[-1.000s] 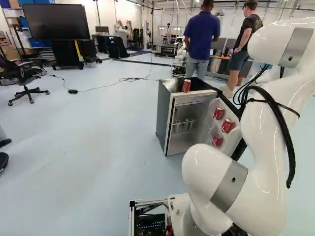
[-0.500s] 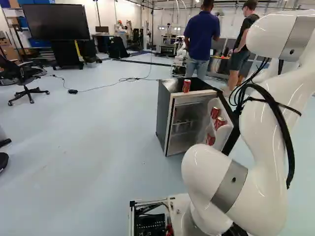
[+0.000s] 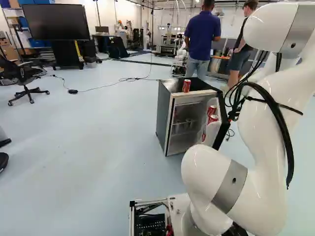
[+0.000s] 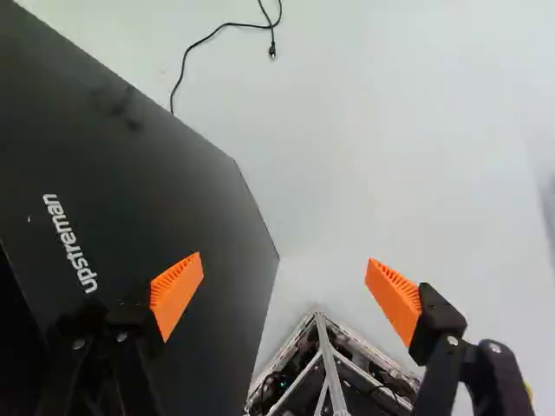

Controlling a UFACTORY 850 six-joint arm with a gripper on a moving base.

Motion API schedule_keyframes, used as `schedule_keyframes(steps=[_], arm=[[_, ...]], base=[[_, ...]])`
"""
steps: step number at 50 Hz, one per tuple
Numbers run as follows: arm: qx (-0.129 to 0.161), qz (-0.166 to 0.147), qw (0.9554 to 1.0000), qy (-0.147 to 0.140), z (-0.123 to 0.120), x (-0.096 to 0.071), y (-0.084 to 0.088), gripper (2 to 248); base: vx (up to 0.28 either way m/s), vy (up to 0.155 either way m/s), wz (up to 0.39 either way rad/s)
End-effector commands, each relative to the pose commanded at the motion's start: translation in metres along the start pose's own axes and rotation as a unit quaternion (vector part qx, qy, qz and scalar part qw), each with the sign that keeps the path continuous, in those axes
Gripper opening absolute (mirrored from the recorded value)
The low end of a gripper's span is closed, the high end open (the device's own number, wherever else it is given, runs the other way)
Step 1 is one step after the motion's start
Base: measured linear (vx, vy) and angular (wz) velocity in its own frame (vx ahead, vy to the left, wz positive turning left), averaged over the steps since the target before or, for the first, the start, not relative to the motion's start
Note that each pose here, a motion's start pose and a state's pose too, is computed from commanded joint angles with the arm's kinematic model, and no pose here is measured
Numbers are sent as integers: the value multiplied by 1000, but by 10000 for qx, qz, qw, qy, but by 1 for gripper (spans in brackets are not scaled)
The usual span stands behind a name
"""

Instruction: Grab a drink from the fridge

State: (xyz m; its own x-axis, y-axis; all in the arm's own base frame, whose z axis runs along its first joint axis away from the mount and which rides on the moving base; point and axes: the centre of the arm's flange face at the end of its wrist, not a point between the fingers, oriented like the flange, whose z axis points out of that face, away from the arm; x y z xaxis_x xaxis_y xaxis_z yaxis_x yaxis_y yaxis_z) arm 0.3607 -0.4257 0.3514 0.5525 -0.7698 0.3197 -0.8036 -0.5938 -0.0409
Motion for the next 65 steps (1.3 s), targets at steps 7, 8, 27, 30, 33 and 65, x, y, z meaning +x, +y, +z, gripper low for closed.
schedule_keyframes(steps=[7, 8, 27, 30, 33, 65], arm=[[12, -47, 10000, -51, -4, -12, -5, 247], [14, -54, 10000, -58, -5, -13, -5, 247], [55, -210, 9996, -181, -15, -45, -20, 247], [64, -243, 9995, -189, -17, -49, -23, 247], [75, -278, 9994, -187, -18, -53, -26, 247], [219, -693, 9973, 74, -32, -91, -63, 247]], base=[[0, 0, 0], [0, 0, 0], [0, 0, 0], [0, 0, 0], [0, 0, 0], [0, 0, 0]])
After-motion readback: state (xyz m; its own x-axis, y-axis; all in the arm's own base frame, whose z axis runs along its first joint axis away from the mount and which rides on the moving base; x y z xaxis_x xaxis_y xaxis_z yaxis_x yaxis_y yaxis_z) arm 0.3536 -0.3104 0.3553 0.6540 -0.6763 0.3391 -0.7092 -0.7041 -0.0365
